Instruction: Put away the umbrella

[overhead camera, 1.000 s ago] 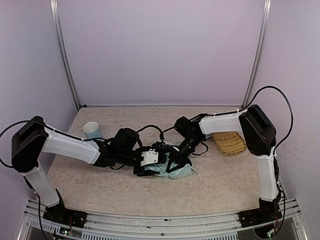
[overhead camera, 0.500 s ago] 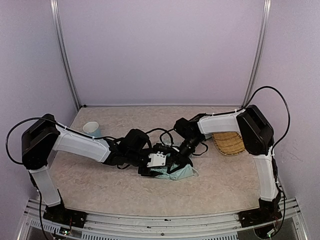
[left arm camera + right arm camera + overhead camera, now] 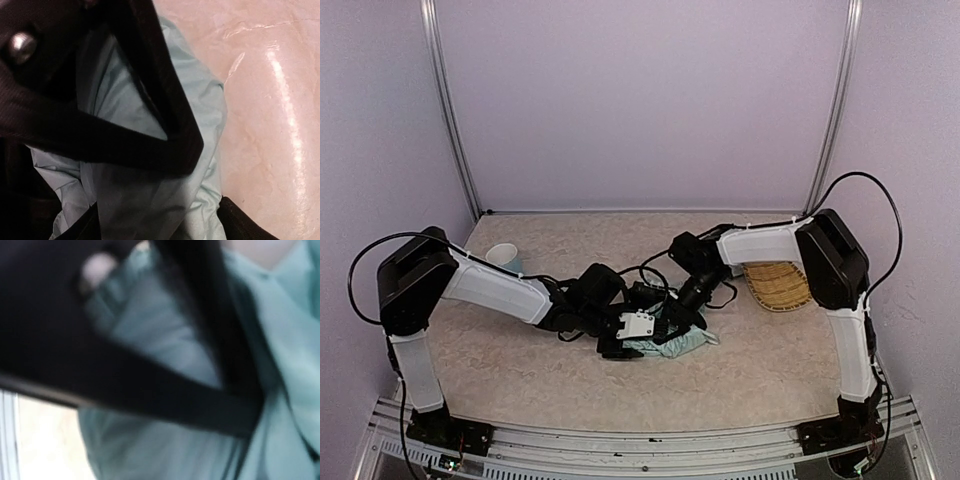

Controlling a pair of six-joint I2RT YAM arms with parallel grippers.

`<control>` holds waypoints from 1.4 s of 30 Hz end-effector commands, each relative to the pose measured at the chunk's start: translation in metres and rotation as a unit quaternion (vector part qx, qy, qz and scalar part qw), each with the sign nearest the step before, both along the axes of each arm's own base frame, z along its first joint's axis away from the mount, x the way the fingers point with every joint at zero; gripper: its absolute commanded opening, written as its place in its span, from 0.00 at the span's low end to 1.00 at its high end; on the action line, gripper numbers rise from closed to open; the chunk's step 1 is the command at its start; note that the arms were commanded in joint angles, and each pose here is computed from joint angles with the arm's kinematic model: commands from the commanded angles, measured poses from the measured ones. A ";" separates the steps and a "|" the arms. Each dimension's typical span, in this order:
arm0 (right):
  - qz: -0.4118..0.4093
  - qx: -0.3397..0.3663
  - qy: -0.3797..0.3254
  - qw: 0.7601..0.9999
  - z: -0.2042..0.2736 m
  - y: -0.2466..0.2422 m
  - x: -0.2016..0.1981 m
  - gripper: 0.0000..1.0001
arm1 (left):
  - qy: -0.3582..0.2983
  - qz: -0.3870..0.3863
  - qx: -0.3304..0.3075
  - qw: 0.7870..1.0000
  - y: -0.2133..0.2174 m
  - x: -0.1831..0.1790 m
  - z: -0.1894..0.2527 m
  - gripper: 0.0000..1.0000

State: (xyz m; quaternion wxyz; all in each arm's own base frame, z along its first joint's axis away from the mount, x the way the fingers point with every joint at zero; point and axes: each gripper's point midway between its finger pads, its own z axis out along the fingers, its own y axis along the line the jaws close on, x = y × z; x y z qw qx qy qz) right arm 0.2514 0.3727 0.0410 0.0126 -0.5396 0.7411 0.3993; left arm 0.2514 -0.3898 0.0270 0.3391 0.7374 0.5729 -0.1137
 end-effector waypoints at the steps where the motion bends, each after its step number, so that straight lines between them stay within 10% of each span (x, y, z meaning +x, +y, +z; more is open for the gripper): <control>1: -0.092 -0.060 -0.087 0.990 -0.006 -0.021 0.058 0.53 | 0.053 0.051 0.112 0.991 0.036 -0.008 -0.051 0.63; 9: -0.127 0.095 -0.171 0.972 0.109 -0.014 0.065 0.76 | 0.091 0.107 0.153 0.978 0.043 0.002 -0.067 0.41; 15: -0.237 0.075 -0.184 0.951 0.107 -0.069 0.066 0.77 | 0.148 0.144 0.143 0.968 0.037 0.014 -0.069 0.35; 35: -0.260 0.089 -0.101 0.956 0.044 -0.063 0.036 0.18 | 0.188 0.153 0.090 0.966 0.028 0.011 -0.058 0.24; 42: -0.241 0.099 -0.090 0.961 0.039 -0.052 0.028 0.00 | 0.201 0.186 0.071 0.959 0.025 0.024 -0.057 0.00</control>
